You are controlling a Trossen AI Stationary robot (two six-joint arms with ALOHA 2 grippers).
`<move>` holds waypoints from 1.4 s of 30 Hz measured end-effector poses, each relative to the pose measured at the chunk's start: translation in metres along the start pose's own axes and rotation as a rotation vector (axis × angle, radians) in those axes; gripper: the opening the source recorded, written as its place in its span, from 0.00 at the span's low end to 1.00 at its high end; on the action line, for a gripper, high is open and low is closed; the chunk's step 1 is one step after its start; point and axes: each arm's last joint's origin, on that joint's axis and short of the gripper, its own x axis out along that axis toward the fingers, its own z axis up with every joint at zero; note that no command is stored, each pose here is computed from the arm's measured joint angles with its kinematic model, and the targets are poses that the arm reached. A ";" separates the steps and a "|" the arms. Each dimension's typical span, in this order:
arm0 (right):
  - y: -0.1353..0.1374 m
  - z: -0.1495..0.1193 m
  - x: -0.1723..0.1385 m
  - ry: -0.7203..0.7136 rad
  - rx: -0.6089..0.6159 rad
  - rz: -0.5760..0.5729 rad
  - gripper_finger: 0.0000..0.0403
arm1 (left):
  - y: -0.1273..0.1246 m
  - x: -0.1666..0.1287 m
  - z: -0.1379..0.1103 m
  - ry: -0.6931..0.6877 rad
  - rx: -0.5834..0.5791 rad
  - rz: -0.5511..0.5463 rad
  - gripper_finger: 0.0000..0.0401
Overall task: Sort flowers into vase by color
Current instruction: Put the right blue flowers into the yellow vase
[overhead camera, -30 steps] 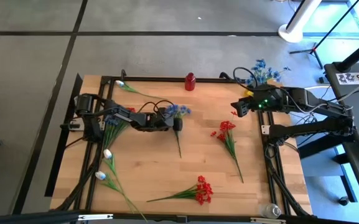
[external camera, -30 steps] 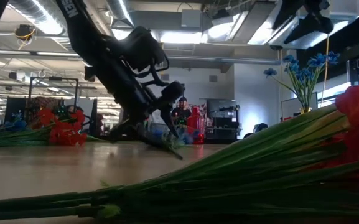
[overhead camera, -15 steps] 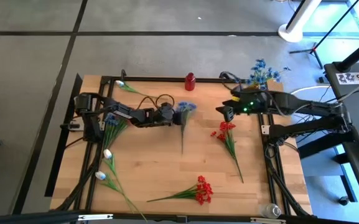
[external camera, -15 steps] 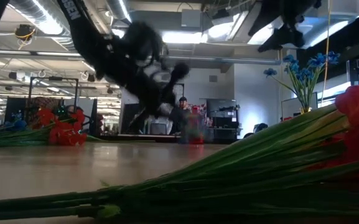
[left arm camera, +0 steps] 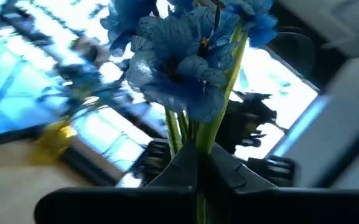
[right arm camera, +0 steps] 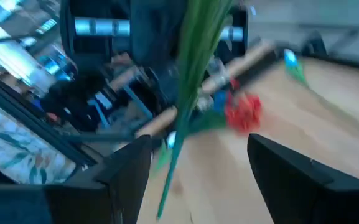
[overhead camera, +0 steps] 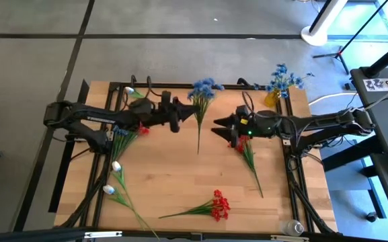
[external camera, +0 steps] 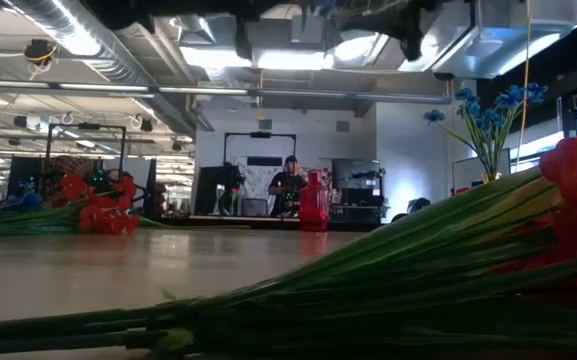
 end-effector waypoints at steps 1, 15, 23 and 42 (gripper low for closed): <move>0.002 0.002 0.004 -0.040 -0.013 0.023 0.66 | -0.004 0.001 0.001 0.005 0.012 -0.028 0.01; 0.015 0.003 0.033 -0.175 -0.212 0.313 0.66 | -0.035 0.002 -0.011 0.053 0.085 -0.177 0.03; 0.019 -0.005 0.051 -0.157 -0.242 0.249 0.48 | -0.034 0.002 -0.013 0.055 0.150 -0.148 0.03; 0.017 0.050 -0.014 -0.357 -0.423 -0.093 0.04 | -0.050 -0.045 0.025 0.273 0.187 -0.157 0.41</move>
